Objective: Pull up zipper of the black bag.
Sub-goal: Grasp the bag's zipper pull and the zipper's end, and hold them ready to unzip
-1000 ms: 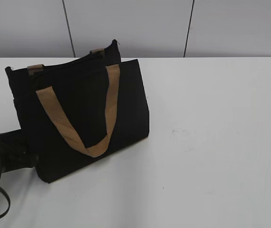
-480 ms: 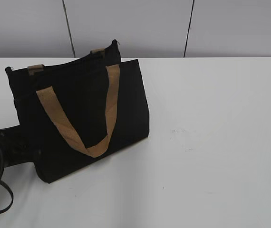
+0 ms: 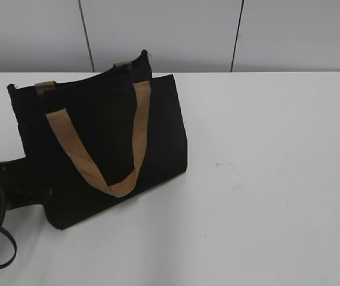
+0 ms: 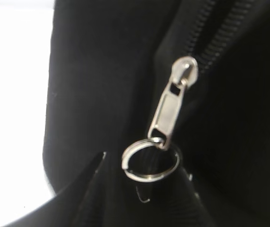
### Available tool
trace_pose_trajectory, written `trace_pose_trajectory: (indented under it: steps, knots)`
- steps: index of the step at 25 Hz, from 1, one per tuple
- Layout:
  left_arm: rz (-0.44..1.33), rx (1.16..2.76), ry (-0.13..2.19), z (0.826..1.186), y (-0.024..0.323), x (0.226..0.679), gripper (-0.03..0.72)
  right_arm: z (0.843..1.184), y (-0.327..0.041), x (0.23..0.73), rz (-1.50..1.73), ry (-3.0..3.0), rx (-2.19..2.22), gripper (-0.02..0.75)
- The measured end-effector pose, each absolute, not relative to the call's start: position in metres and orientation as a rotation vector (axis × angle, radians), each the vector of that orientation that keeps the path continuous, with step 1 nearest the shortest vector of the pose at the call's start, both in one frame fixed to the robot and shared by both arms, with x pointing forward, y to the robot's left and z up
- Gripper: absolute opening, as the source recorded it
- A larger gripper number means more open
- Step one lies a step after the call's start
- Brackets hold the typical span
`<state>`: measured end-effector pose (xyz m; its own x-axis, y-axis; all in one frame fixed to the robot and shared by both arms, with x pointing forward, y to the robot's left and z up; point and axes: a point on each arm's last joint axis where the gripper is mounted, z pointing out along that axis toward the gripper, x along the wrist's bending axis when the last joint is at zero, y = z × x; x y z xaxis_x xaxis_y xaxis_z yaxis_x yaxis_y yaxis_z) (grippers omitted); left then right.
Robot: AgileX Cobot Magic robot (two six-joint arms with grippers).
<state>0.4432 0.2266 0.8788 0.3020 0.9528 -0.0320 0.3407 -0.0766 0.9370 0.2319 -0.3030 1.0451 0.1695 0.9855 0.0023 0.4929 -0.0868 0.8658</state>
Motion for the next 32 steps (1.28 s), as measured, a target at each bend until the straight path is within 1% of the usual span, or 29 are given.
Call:
trace_pose_trajectory:
  steps: [18, 20, 22, 24, 25, 27, 32]
  knots:
    - [0.780, 1.646, 1.229, 0.8753, 0.2268, 0.4419, 0.295, 1.0451, -0.3030, 0.2319, 0.824, 1.422, 1.692, 0.454]
    - [0.778, 1.647, 1.228, 0.8752, 0.2267, 0.4418, 0.256, 1.0451, -0.3030, 0.2319, 0.824, 1.422, 1.692, 0.454]
    - [0.776, 1.651, 1.228, 0.8750, 0.2265, 0.4416, 0.177, 1.0451, -0.3030, 0.2319, 0.824, 1.422, 1.692, 0.454]
    - [0.775, 1.652, 1.228, 0.8749, 0.2265, 0.4415, 0.081, 1.0451, -0.3030, 0.2319, 0.824, 1.422, 1.692, 0.454]
    - [0.775, 1.652, 1.228, 0.8749, 0.2265, 0.4415, 0.051, 1.0451, -0.3030, 0.2319, 0.824, 1.422, 1.692, 0.454]
    - [0.774, 1.653, 1.228, 0.8748, 0.2265, 0.4415, 0.029, 1.0451, -0.3030, 0.2319, 0.824, 1.422, 1.692, 0.454]
    - [0.789, 1.628, 1.211, 0.8790, 0.2273, 0.4397, 0.025, 1.0451, -0.3030, 0.2319, 0.824, 1.422, 1.692, 0.454]
